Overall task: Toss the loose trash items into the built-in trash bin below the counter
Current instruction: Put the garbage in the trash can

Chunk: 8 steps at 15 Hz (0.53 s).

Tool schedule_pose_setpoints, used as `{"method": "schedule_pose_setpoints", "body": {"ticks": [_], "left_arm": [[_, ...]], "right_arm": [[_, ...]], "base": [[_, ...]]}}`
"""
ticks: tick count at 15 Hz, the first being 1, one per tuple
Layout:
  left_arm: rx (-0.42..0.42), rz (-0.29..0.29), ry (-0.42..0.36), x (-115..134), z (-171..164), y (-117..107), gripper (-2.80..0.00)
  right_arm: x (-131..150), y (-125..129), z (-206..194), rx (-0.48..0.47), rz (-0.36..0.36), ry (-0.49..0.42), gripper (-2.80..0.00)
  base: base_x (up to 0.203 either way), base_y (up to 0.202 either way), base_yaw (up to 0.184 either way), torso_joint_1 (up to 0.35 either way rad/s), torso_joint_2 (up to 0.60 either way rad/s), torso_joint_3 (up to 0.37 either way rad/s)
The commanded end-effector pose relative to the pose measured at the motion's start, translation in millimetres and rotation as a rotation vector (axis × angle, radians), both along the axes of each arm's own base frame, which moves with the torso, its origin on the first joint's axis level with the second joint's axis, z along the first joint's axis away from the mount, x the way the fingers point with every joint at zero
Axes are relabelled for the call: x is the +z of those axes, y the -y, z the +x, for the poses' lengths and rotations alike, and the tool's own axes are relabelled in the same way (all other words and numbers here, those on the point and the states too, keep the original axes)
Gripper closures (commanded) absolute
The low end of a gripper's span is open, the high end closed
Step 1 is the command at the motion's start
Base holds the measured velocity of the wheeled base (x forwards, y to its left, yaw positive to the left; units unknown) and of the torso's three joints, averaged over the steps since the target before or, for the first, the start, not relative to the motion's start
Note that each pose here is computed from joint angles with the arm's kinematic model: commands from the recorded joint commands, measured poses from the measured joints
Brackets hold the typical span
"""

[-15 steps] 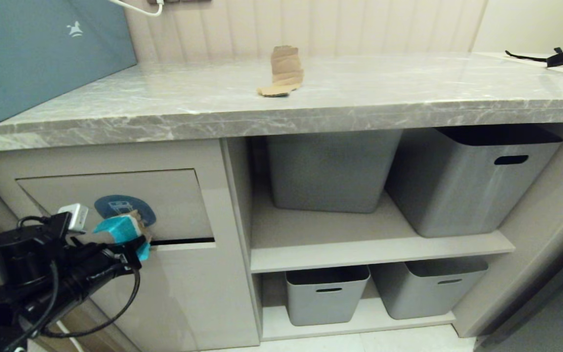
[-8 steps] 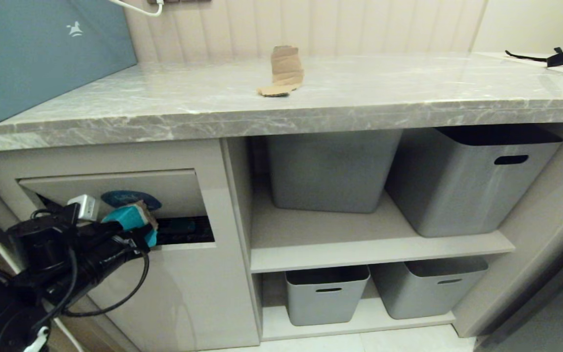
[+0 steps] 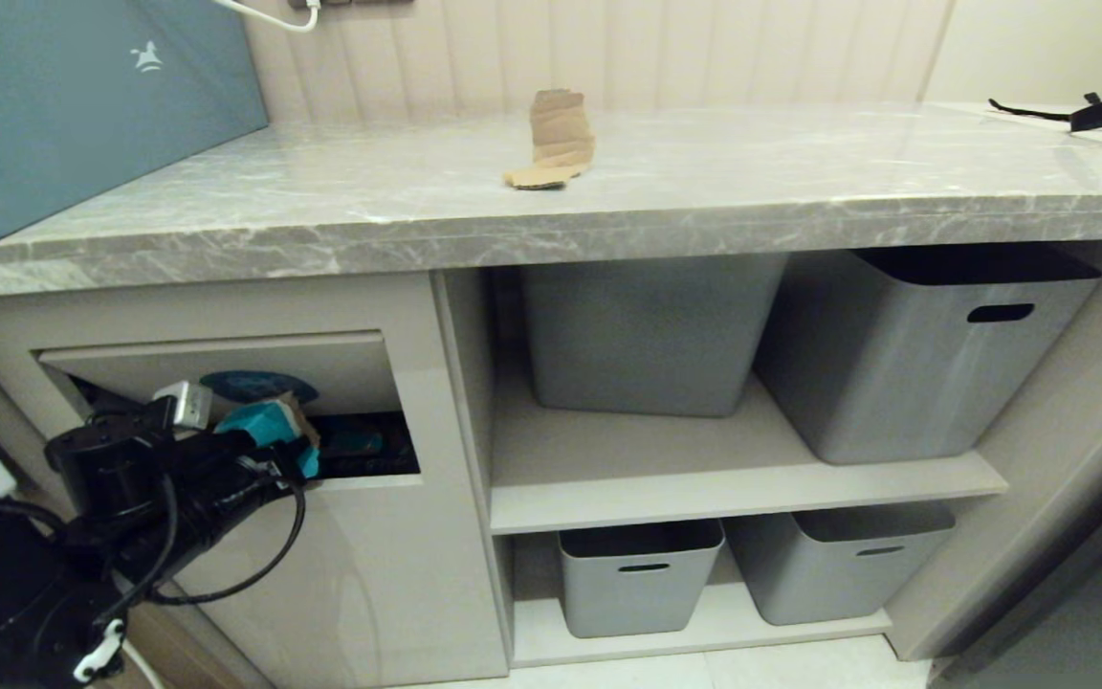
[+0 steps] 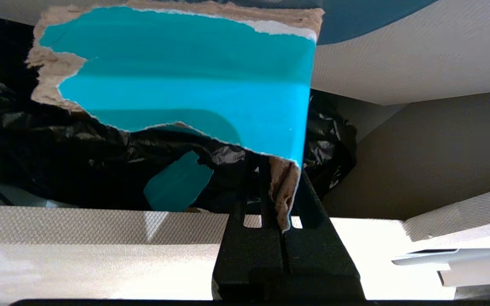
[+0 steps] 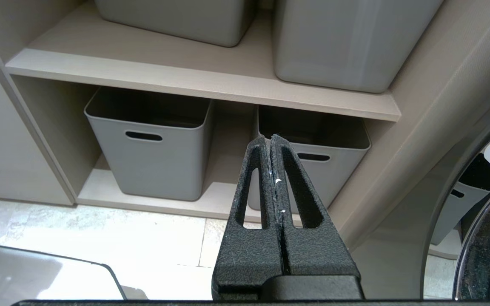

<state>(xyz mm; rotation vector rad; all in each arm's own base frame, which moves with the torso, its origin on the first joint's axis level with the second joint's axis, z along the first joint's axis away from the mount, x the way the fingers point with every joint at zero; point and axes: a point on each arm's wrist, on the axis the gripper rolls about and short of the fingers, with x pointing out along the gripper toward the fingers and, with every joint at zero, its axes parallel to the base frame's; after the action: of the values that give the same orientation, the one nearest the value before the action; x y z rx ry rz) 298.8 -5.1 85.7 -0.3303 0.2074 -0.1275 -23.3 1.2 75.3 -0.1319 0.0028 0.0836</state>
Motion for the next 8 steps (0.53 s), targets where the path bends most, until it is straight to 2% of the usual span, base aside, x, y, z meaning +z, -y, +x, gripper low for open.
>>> {"method": "schedule_pose_setpoints", "body": {"ticks": [1, 2, 3, 8], "left_arm": [[-0.003, -0.002, 0.001, -1.1, 1.2, 0.3, 0.0], [-0.005, -0.001, -0.004, -1.6, 1.0, 1.1, 0.0], [-0.005, -0.003, -0.006, -1.5, 1.3, 1.1, -2.8], [0.001, -0.028, 0.002, 3.5, 9.3, 1.1, -2.8]], "right_arm": [[0.1, 0.0, 0.1, 0.001, -0.001, -0.001, 0.0], [0.1, 0.0, 0.1, 0.001, -0.001, -0.001, 0.0], [-0.1, 0.0, 0.1, 0.001, -0.001, -0.002, 0.0], [0.1, 0.0, 0.1, 0.001, -0.001, -0.001, 0.0]], "base": [[0.0, 0.0, 0.0, 0.0, 0.0, 0.0], [0.0, 0.0, 0.0, 0.0, 0.0, 0.0], [0.0, 0.0, 0.0, 0.0, 0.0, 0.0], [0.0, 0.0, 0.0, 0.0, 0.0, 0.0]]}}
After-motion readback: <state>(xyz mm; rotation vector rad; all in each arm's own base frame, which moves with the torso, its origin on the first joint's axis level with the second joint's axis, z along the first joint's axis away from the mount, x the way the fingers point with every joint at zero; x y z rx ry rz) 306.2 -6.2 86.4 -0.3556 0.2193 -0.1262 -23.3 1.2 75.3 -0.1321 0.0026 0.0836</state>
